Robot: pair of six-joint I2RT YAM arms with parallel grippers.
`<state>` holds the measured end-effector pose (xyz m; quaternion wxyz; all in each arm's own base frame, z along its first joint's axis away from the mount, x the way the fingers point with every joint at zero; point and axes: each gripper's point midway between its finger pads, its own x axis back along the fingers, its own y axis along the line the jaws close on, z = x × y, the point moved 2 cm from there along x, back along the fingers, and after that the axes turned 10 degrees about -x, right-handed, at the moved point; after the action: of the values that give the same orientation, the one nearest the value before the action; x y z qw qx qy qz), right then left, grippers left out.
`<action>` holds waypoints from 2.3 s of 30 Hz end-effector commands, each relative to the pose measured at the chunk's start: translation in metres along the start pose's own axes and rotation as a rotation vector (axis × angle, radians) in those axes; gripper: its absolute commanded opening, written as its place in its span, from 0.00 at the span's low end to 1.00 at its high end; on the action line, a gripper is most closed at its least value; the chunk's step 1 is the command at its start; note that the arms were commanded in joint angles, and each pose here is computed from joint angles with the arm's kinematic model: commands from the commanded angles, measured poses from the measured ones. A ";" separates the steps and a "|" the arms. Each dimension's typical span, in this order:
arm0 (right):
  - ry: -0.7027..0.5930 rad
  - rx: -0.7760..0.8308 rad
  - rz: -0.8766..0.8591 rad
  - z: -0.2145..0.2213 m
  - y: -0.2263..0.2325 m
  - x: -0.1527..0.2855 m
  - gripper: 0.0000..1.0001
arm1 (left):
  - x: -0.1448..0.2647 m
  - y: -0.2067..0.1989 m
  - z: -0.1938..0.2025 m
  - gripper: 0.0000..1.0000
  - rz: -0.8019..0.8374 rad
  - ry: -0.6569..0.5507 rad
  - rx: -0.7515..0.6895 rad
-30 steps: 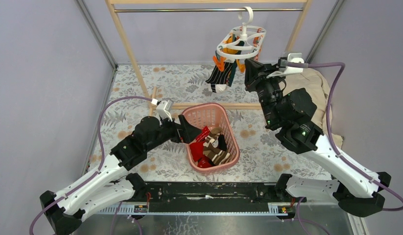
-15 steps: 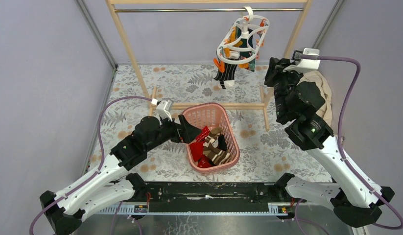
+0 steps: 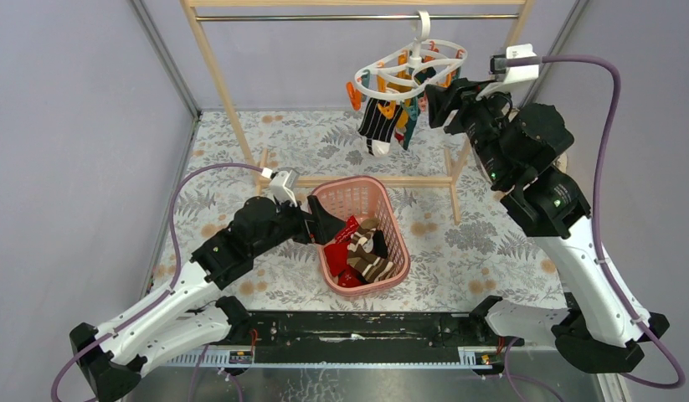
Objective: Remove the socks clipped to the hanger
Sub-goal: Adjust the hanger on the clothesline.
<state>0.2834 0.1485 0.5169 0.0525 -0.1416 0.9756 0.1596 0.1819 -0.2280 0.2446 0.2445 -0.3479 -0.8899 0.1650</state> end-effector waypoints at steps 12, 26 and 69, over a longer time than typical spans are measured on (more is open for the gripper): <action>0.182 -0.091 -0.208 0.040 0.058 -0.026 0.59 | -0.003 -0.006 -0.012 0.99 0.019 -0.040 -0.016; 0.129 -0.122 -0.088 0.042 0.055 -0.031 0.56 | -0.002 -0.007 -0.012 0.99 0.023 -0.041 -0.020; 0.215 0.097 0.084 0.016 -0.004 -0.072 0.74 | 0.000 -0.011 -0.014 0.99 0.029 -0.014 -0.029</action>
<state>0.3432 0.1701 0.5170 -0.0384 -0.1142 0.9893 0.0823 0.1851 -0.2306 0.2399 0.2527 -0.3469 -0.8902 0.1531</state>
